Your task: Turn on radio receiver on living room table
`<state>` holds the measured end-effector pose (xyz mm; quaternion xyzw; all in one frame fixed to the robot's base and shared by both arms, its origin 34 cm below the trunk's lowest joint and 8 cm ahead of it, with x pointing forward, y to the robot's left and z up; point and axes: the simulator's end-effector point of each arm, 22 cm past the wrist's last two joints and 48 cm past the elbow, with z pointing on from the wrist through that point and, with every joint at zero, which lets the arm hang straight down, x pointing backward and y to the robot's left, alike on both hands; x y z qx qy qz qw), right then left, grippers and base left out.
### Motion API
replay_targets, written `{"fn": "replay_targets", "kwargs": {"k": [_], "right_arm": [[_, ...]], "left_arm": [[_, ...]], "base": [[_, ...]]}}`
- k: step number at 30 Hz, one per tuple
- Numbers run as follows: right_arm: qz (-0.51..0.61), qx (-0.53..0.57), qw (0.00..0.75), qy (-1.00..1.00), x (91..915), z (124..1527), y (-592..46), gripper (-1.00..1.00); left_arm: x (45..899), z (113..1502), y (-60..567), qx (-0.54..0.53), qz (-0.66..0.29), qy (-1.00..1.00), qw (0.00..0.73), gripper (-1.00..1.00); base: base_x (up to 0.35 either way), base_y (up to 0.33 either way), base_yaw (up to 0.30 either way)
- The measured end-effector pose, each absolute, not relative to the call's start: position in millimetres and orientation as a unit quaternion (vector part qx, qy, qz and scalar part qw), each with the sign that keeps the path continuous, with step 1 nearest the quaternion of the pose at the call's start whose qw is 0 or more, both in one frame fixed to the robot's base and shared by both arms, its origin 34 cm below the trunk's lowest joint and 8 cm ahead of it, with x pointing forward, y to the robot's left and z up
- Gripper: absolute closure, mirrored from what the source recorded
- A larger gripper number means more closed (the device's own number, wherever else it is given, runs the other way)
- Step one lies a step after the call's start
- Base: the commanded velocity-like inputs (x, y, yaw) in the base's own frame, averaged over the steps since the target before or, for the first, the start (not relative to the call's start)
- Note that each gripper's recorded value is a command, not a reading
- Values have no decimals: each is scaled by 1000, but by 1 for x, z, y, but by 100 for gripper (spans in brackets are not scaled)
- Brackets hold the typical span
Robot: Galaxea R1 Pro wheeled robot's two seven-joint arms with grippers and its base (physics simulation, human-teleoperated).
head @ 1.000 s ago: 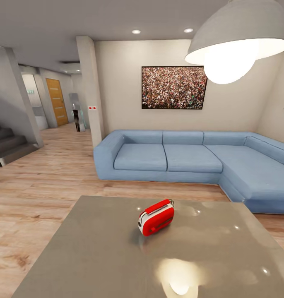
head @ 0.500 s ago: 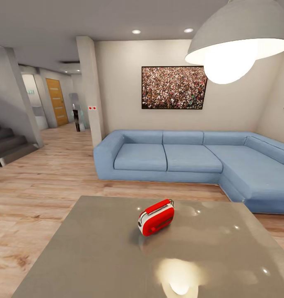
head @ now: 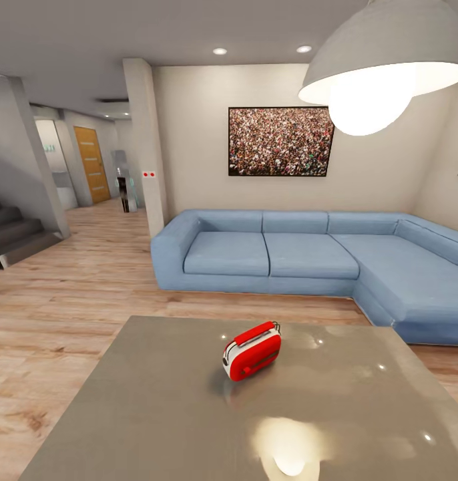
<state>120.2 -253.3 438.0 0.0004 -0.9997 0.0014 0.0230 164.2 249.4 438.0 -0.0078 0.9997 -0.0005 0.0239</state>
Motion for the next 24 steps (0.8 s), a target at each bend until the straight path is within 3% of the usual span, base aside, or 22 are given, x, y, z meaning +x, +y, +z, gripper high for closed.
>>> {"fn": "replay_targets", "kwargs": {"k": [24], "right_arm": [[1,-3,23,-1000,120,438,-252,-100]], "left_arm": [[164,438,249,-8,-1,1000,24,-100]], "base": [[0,0,0]]}}
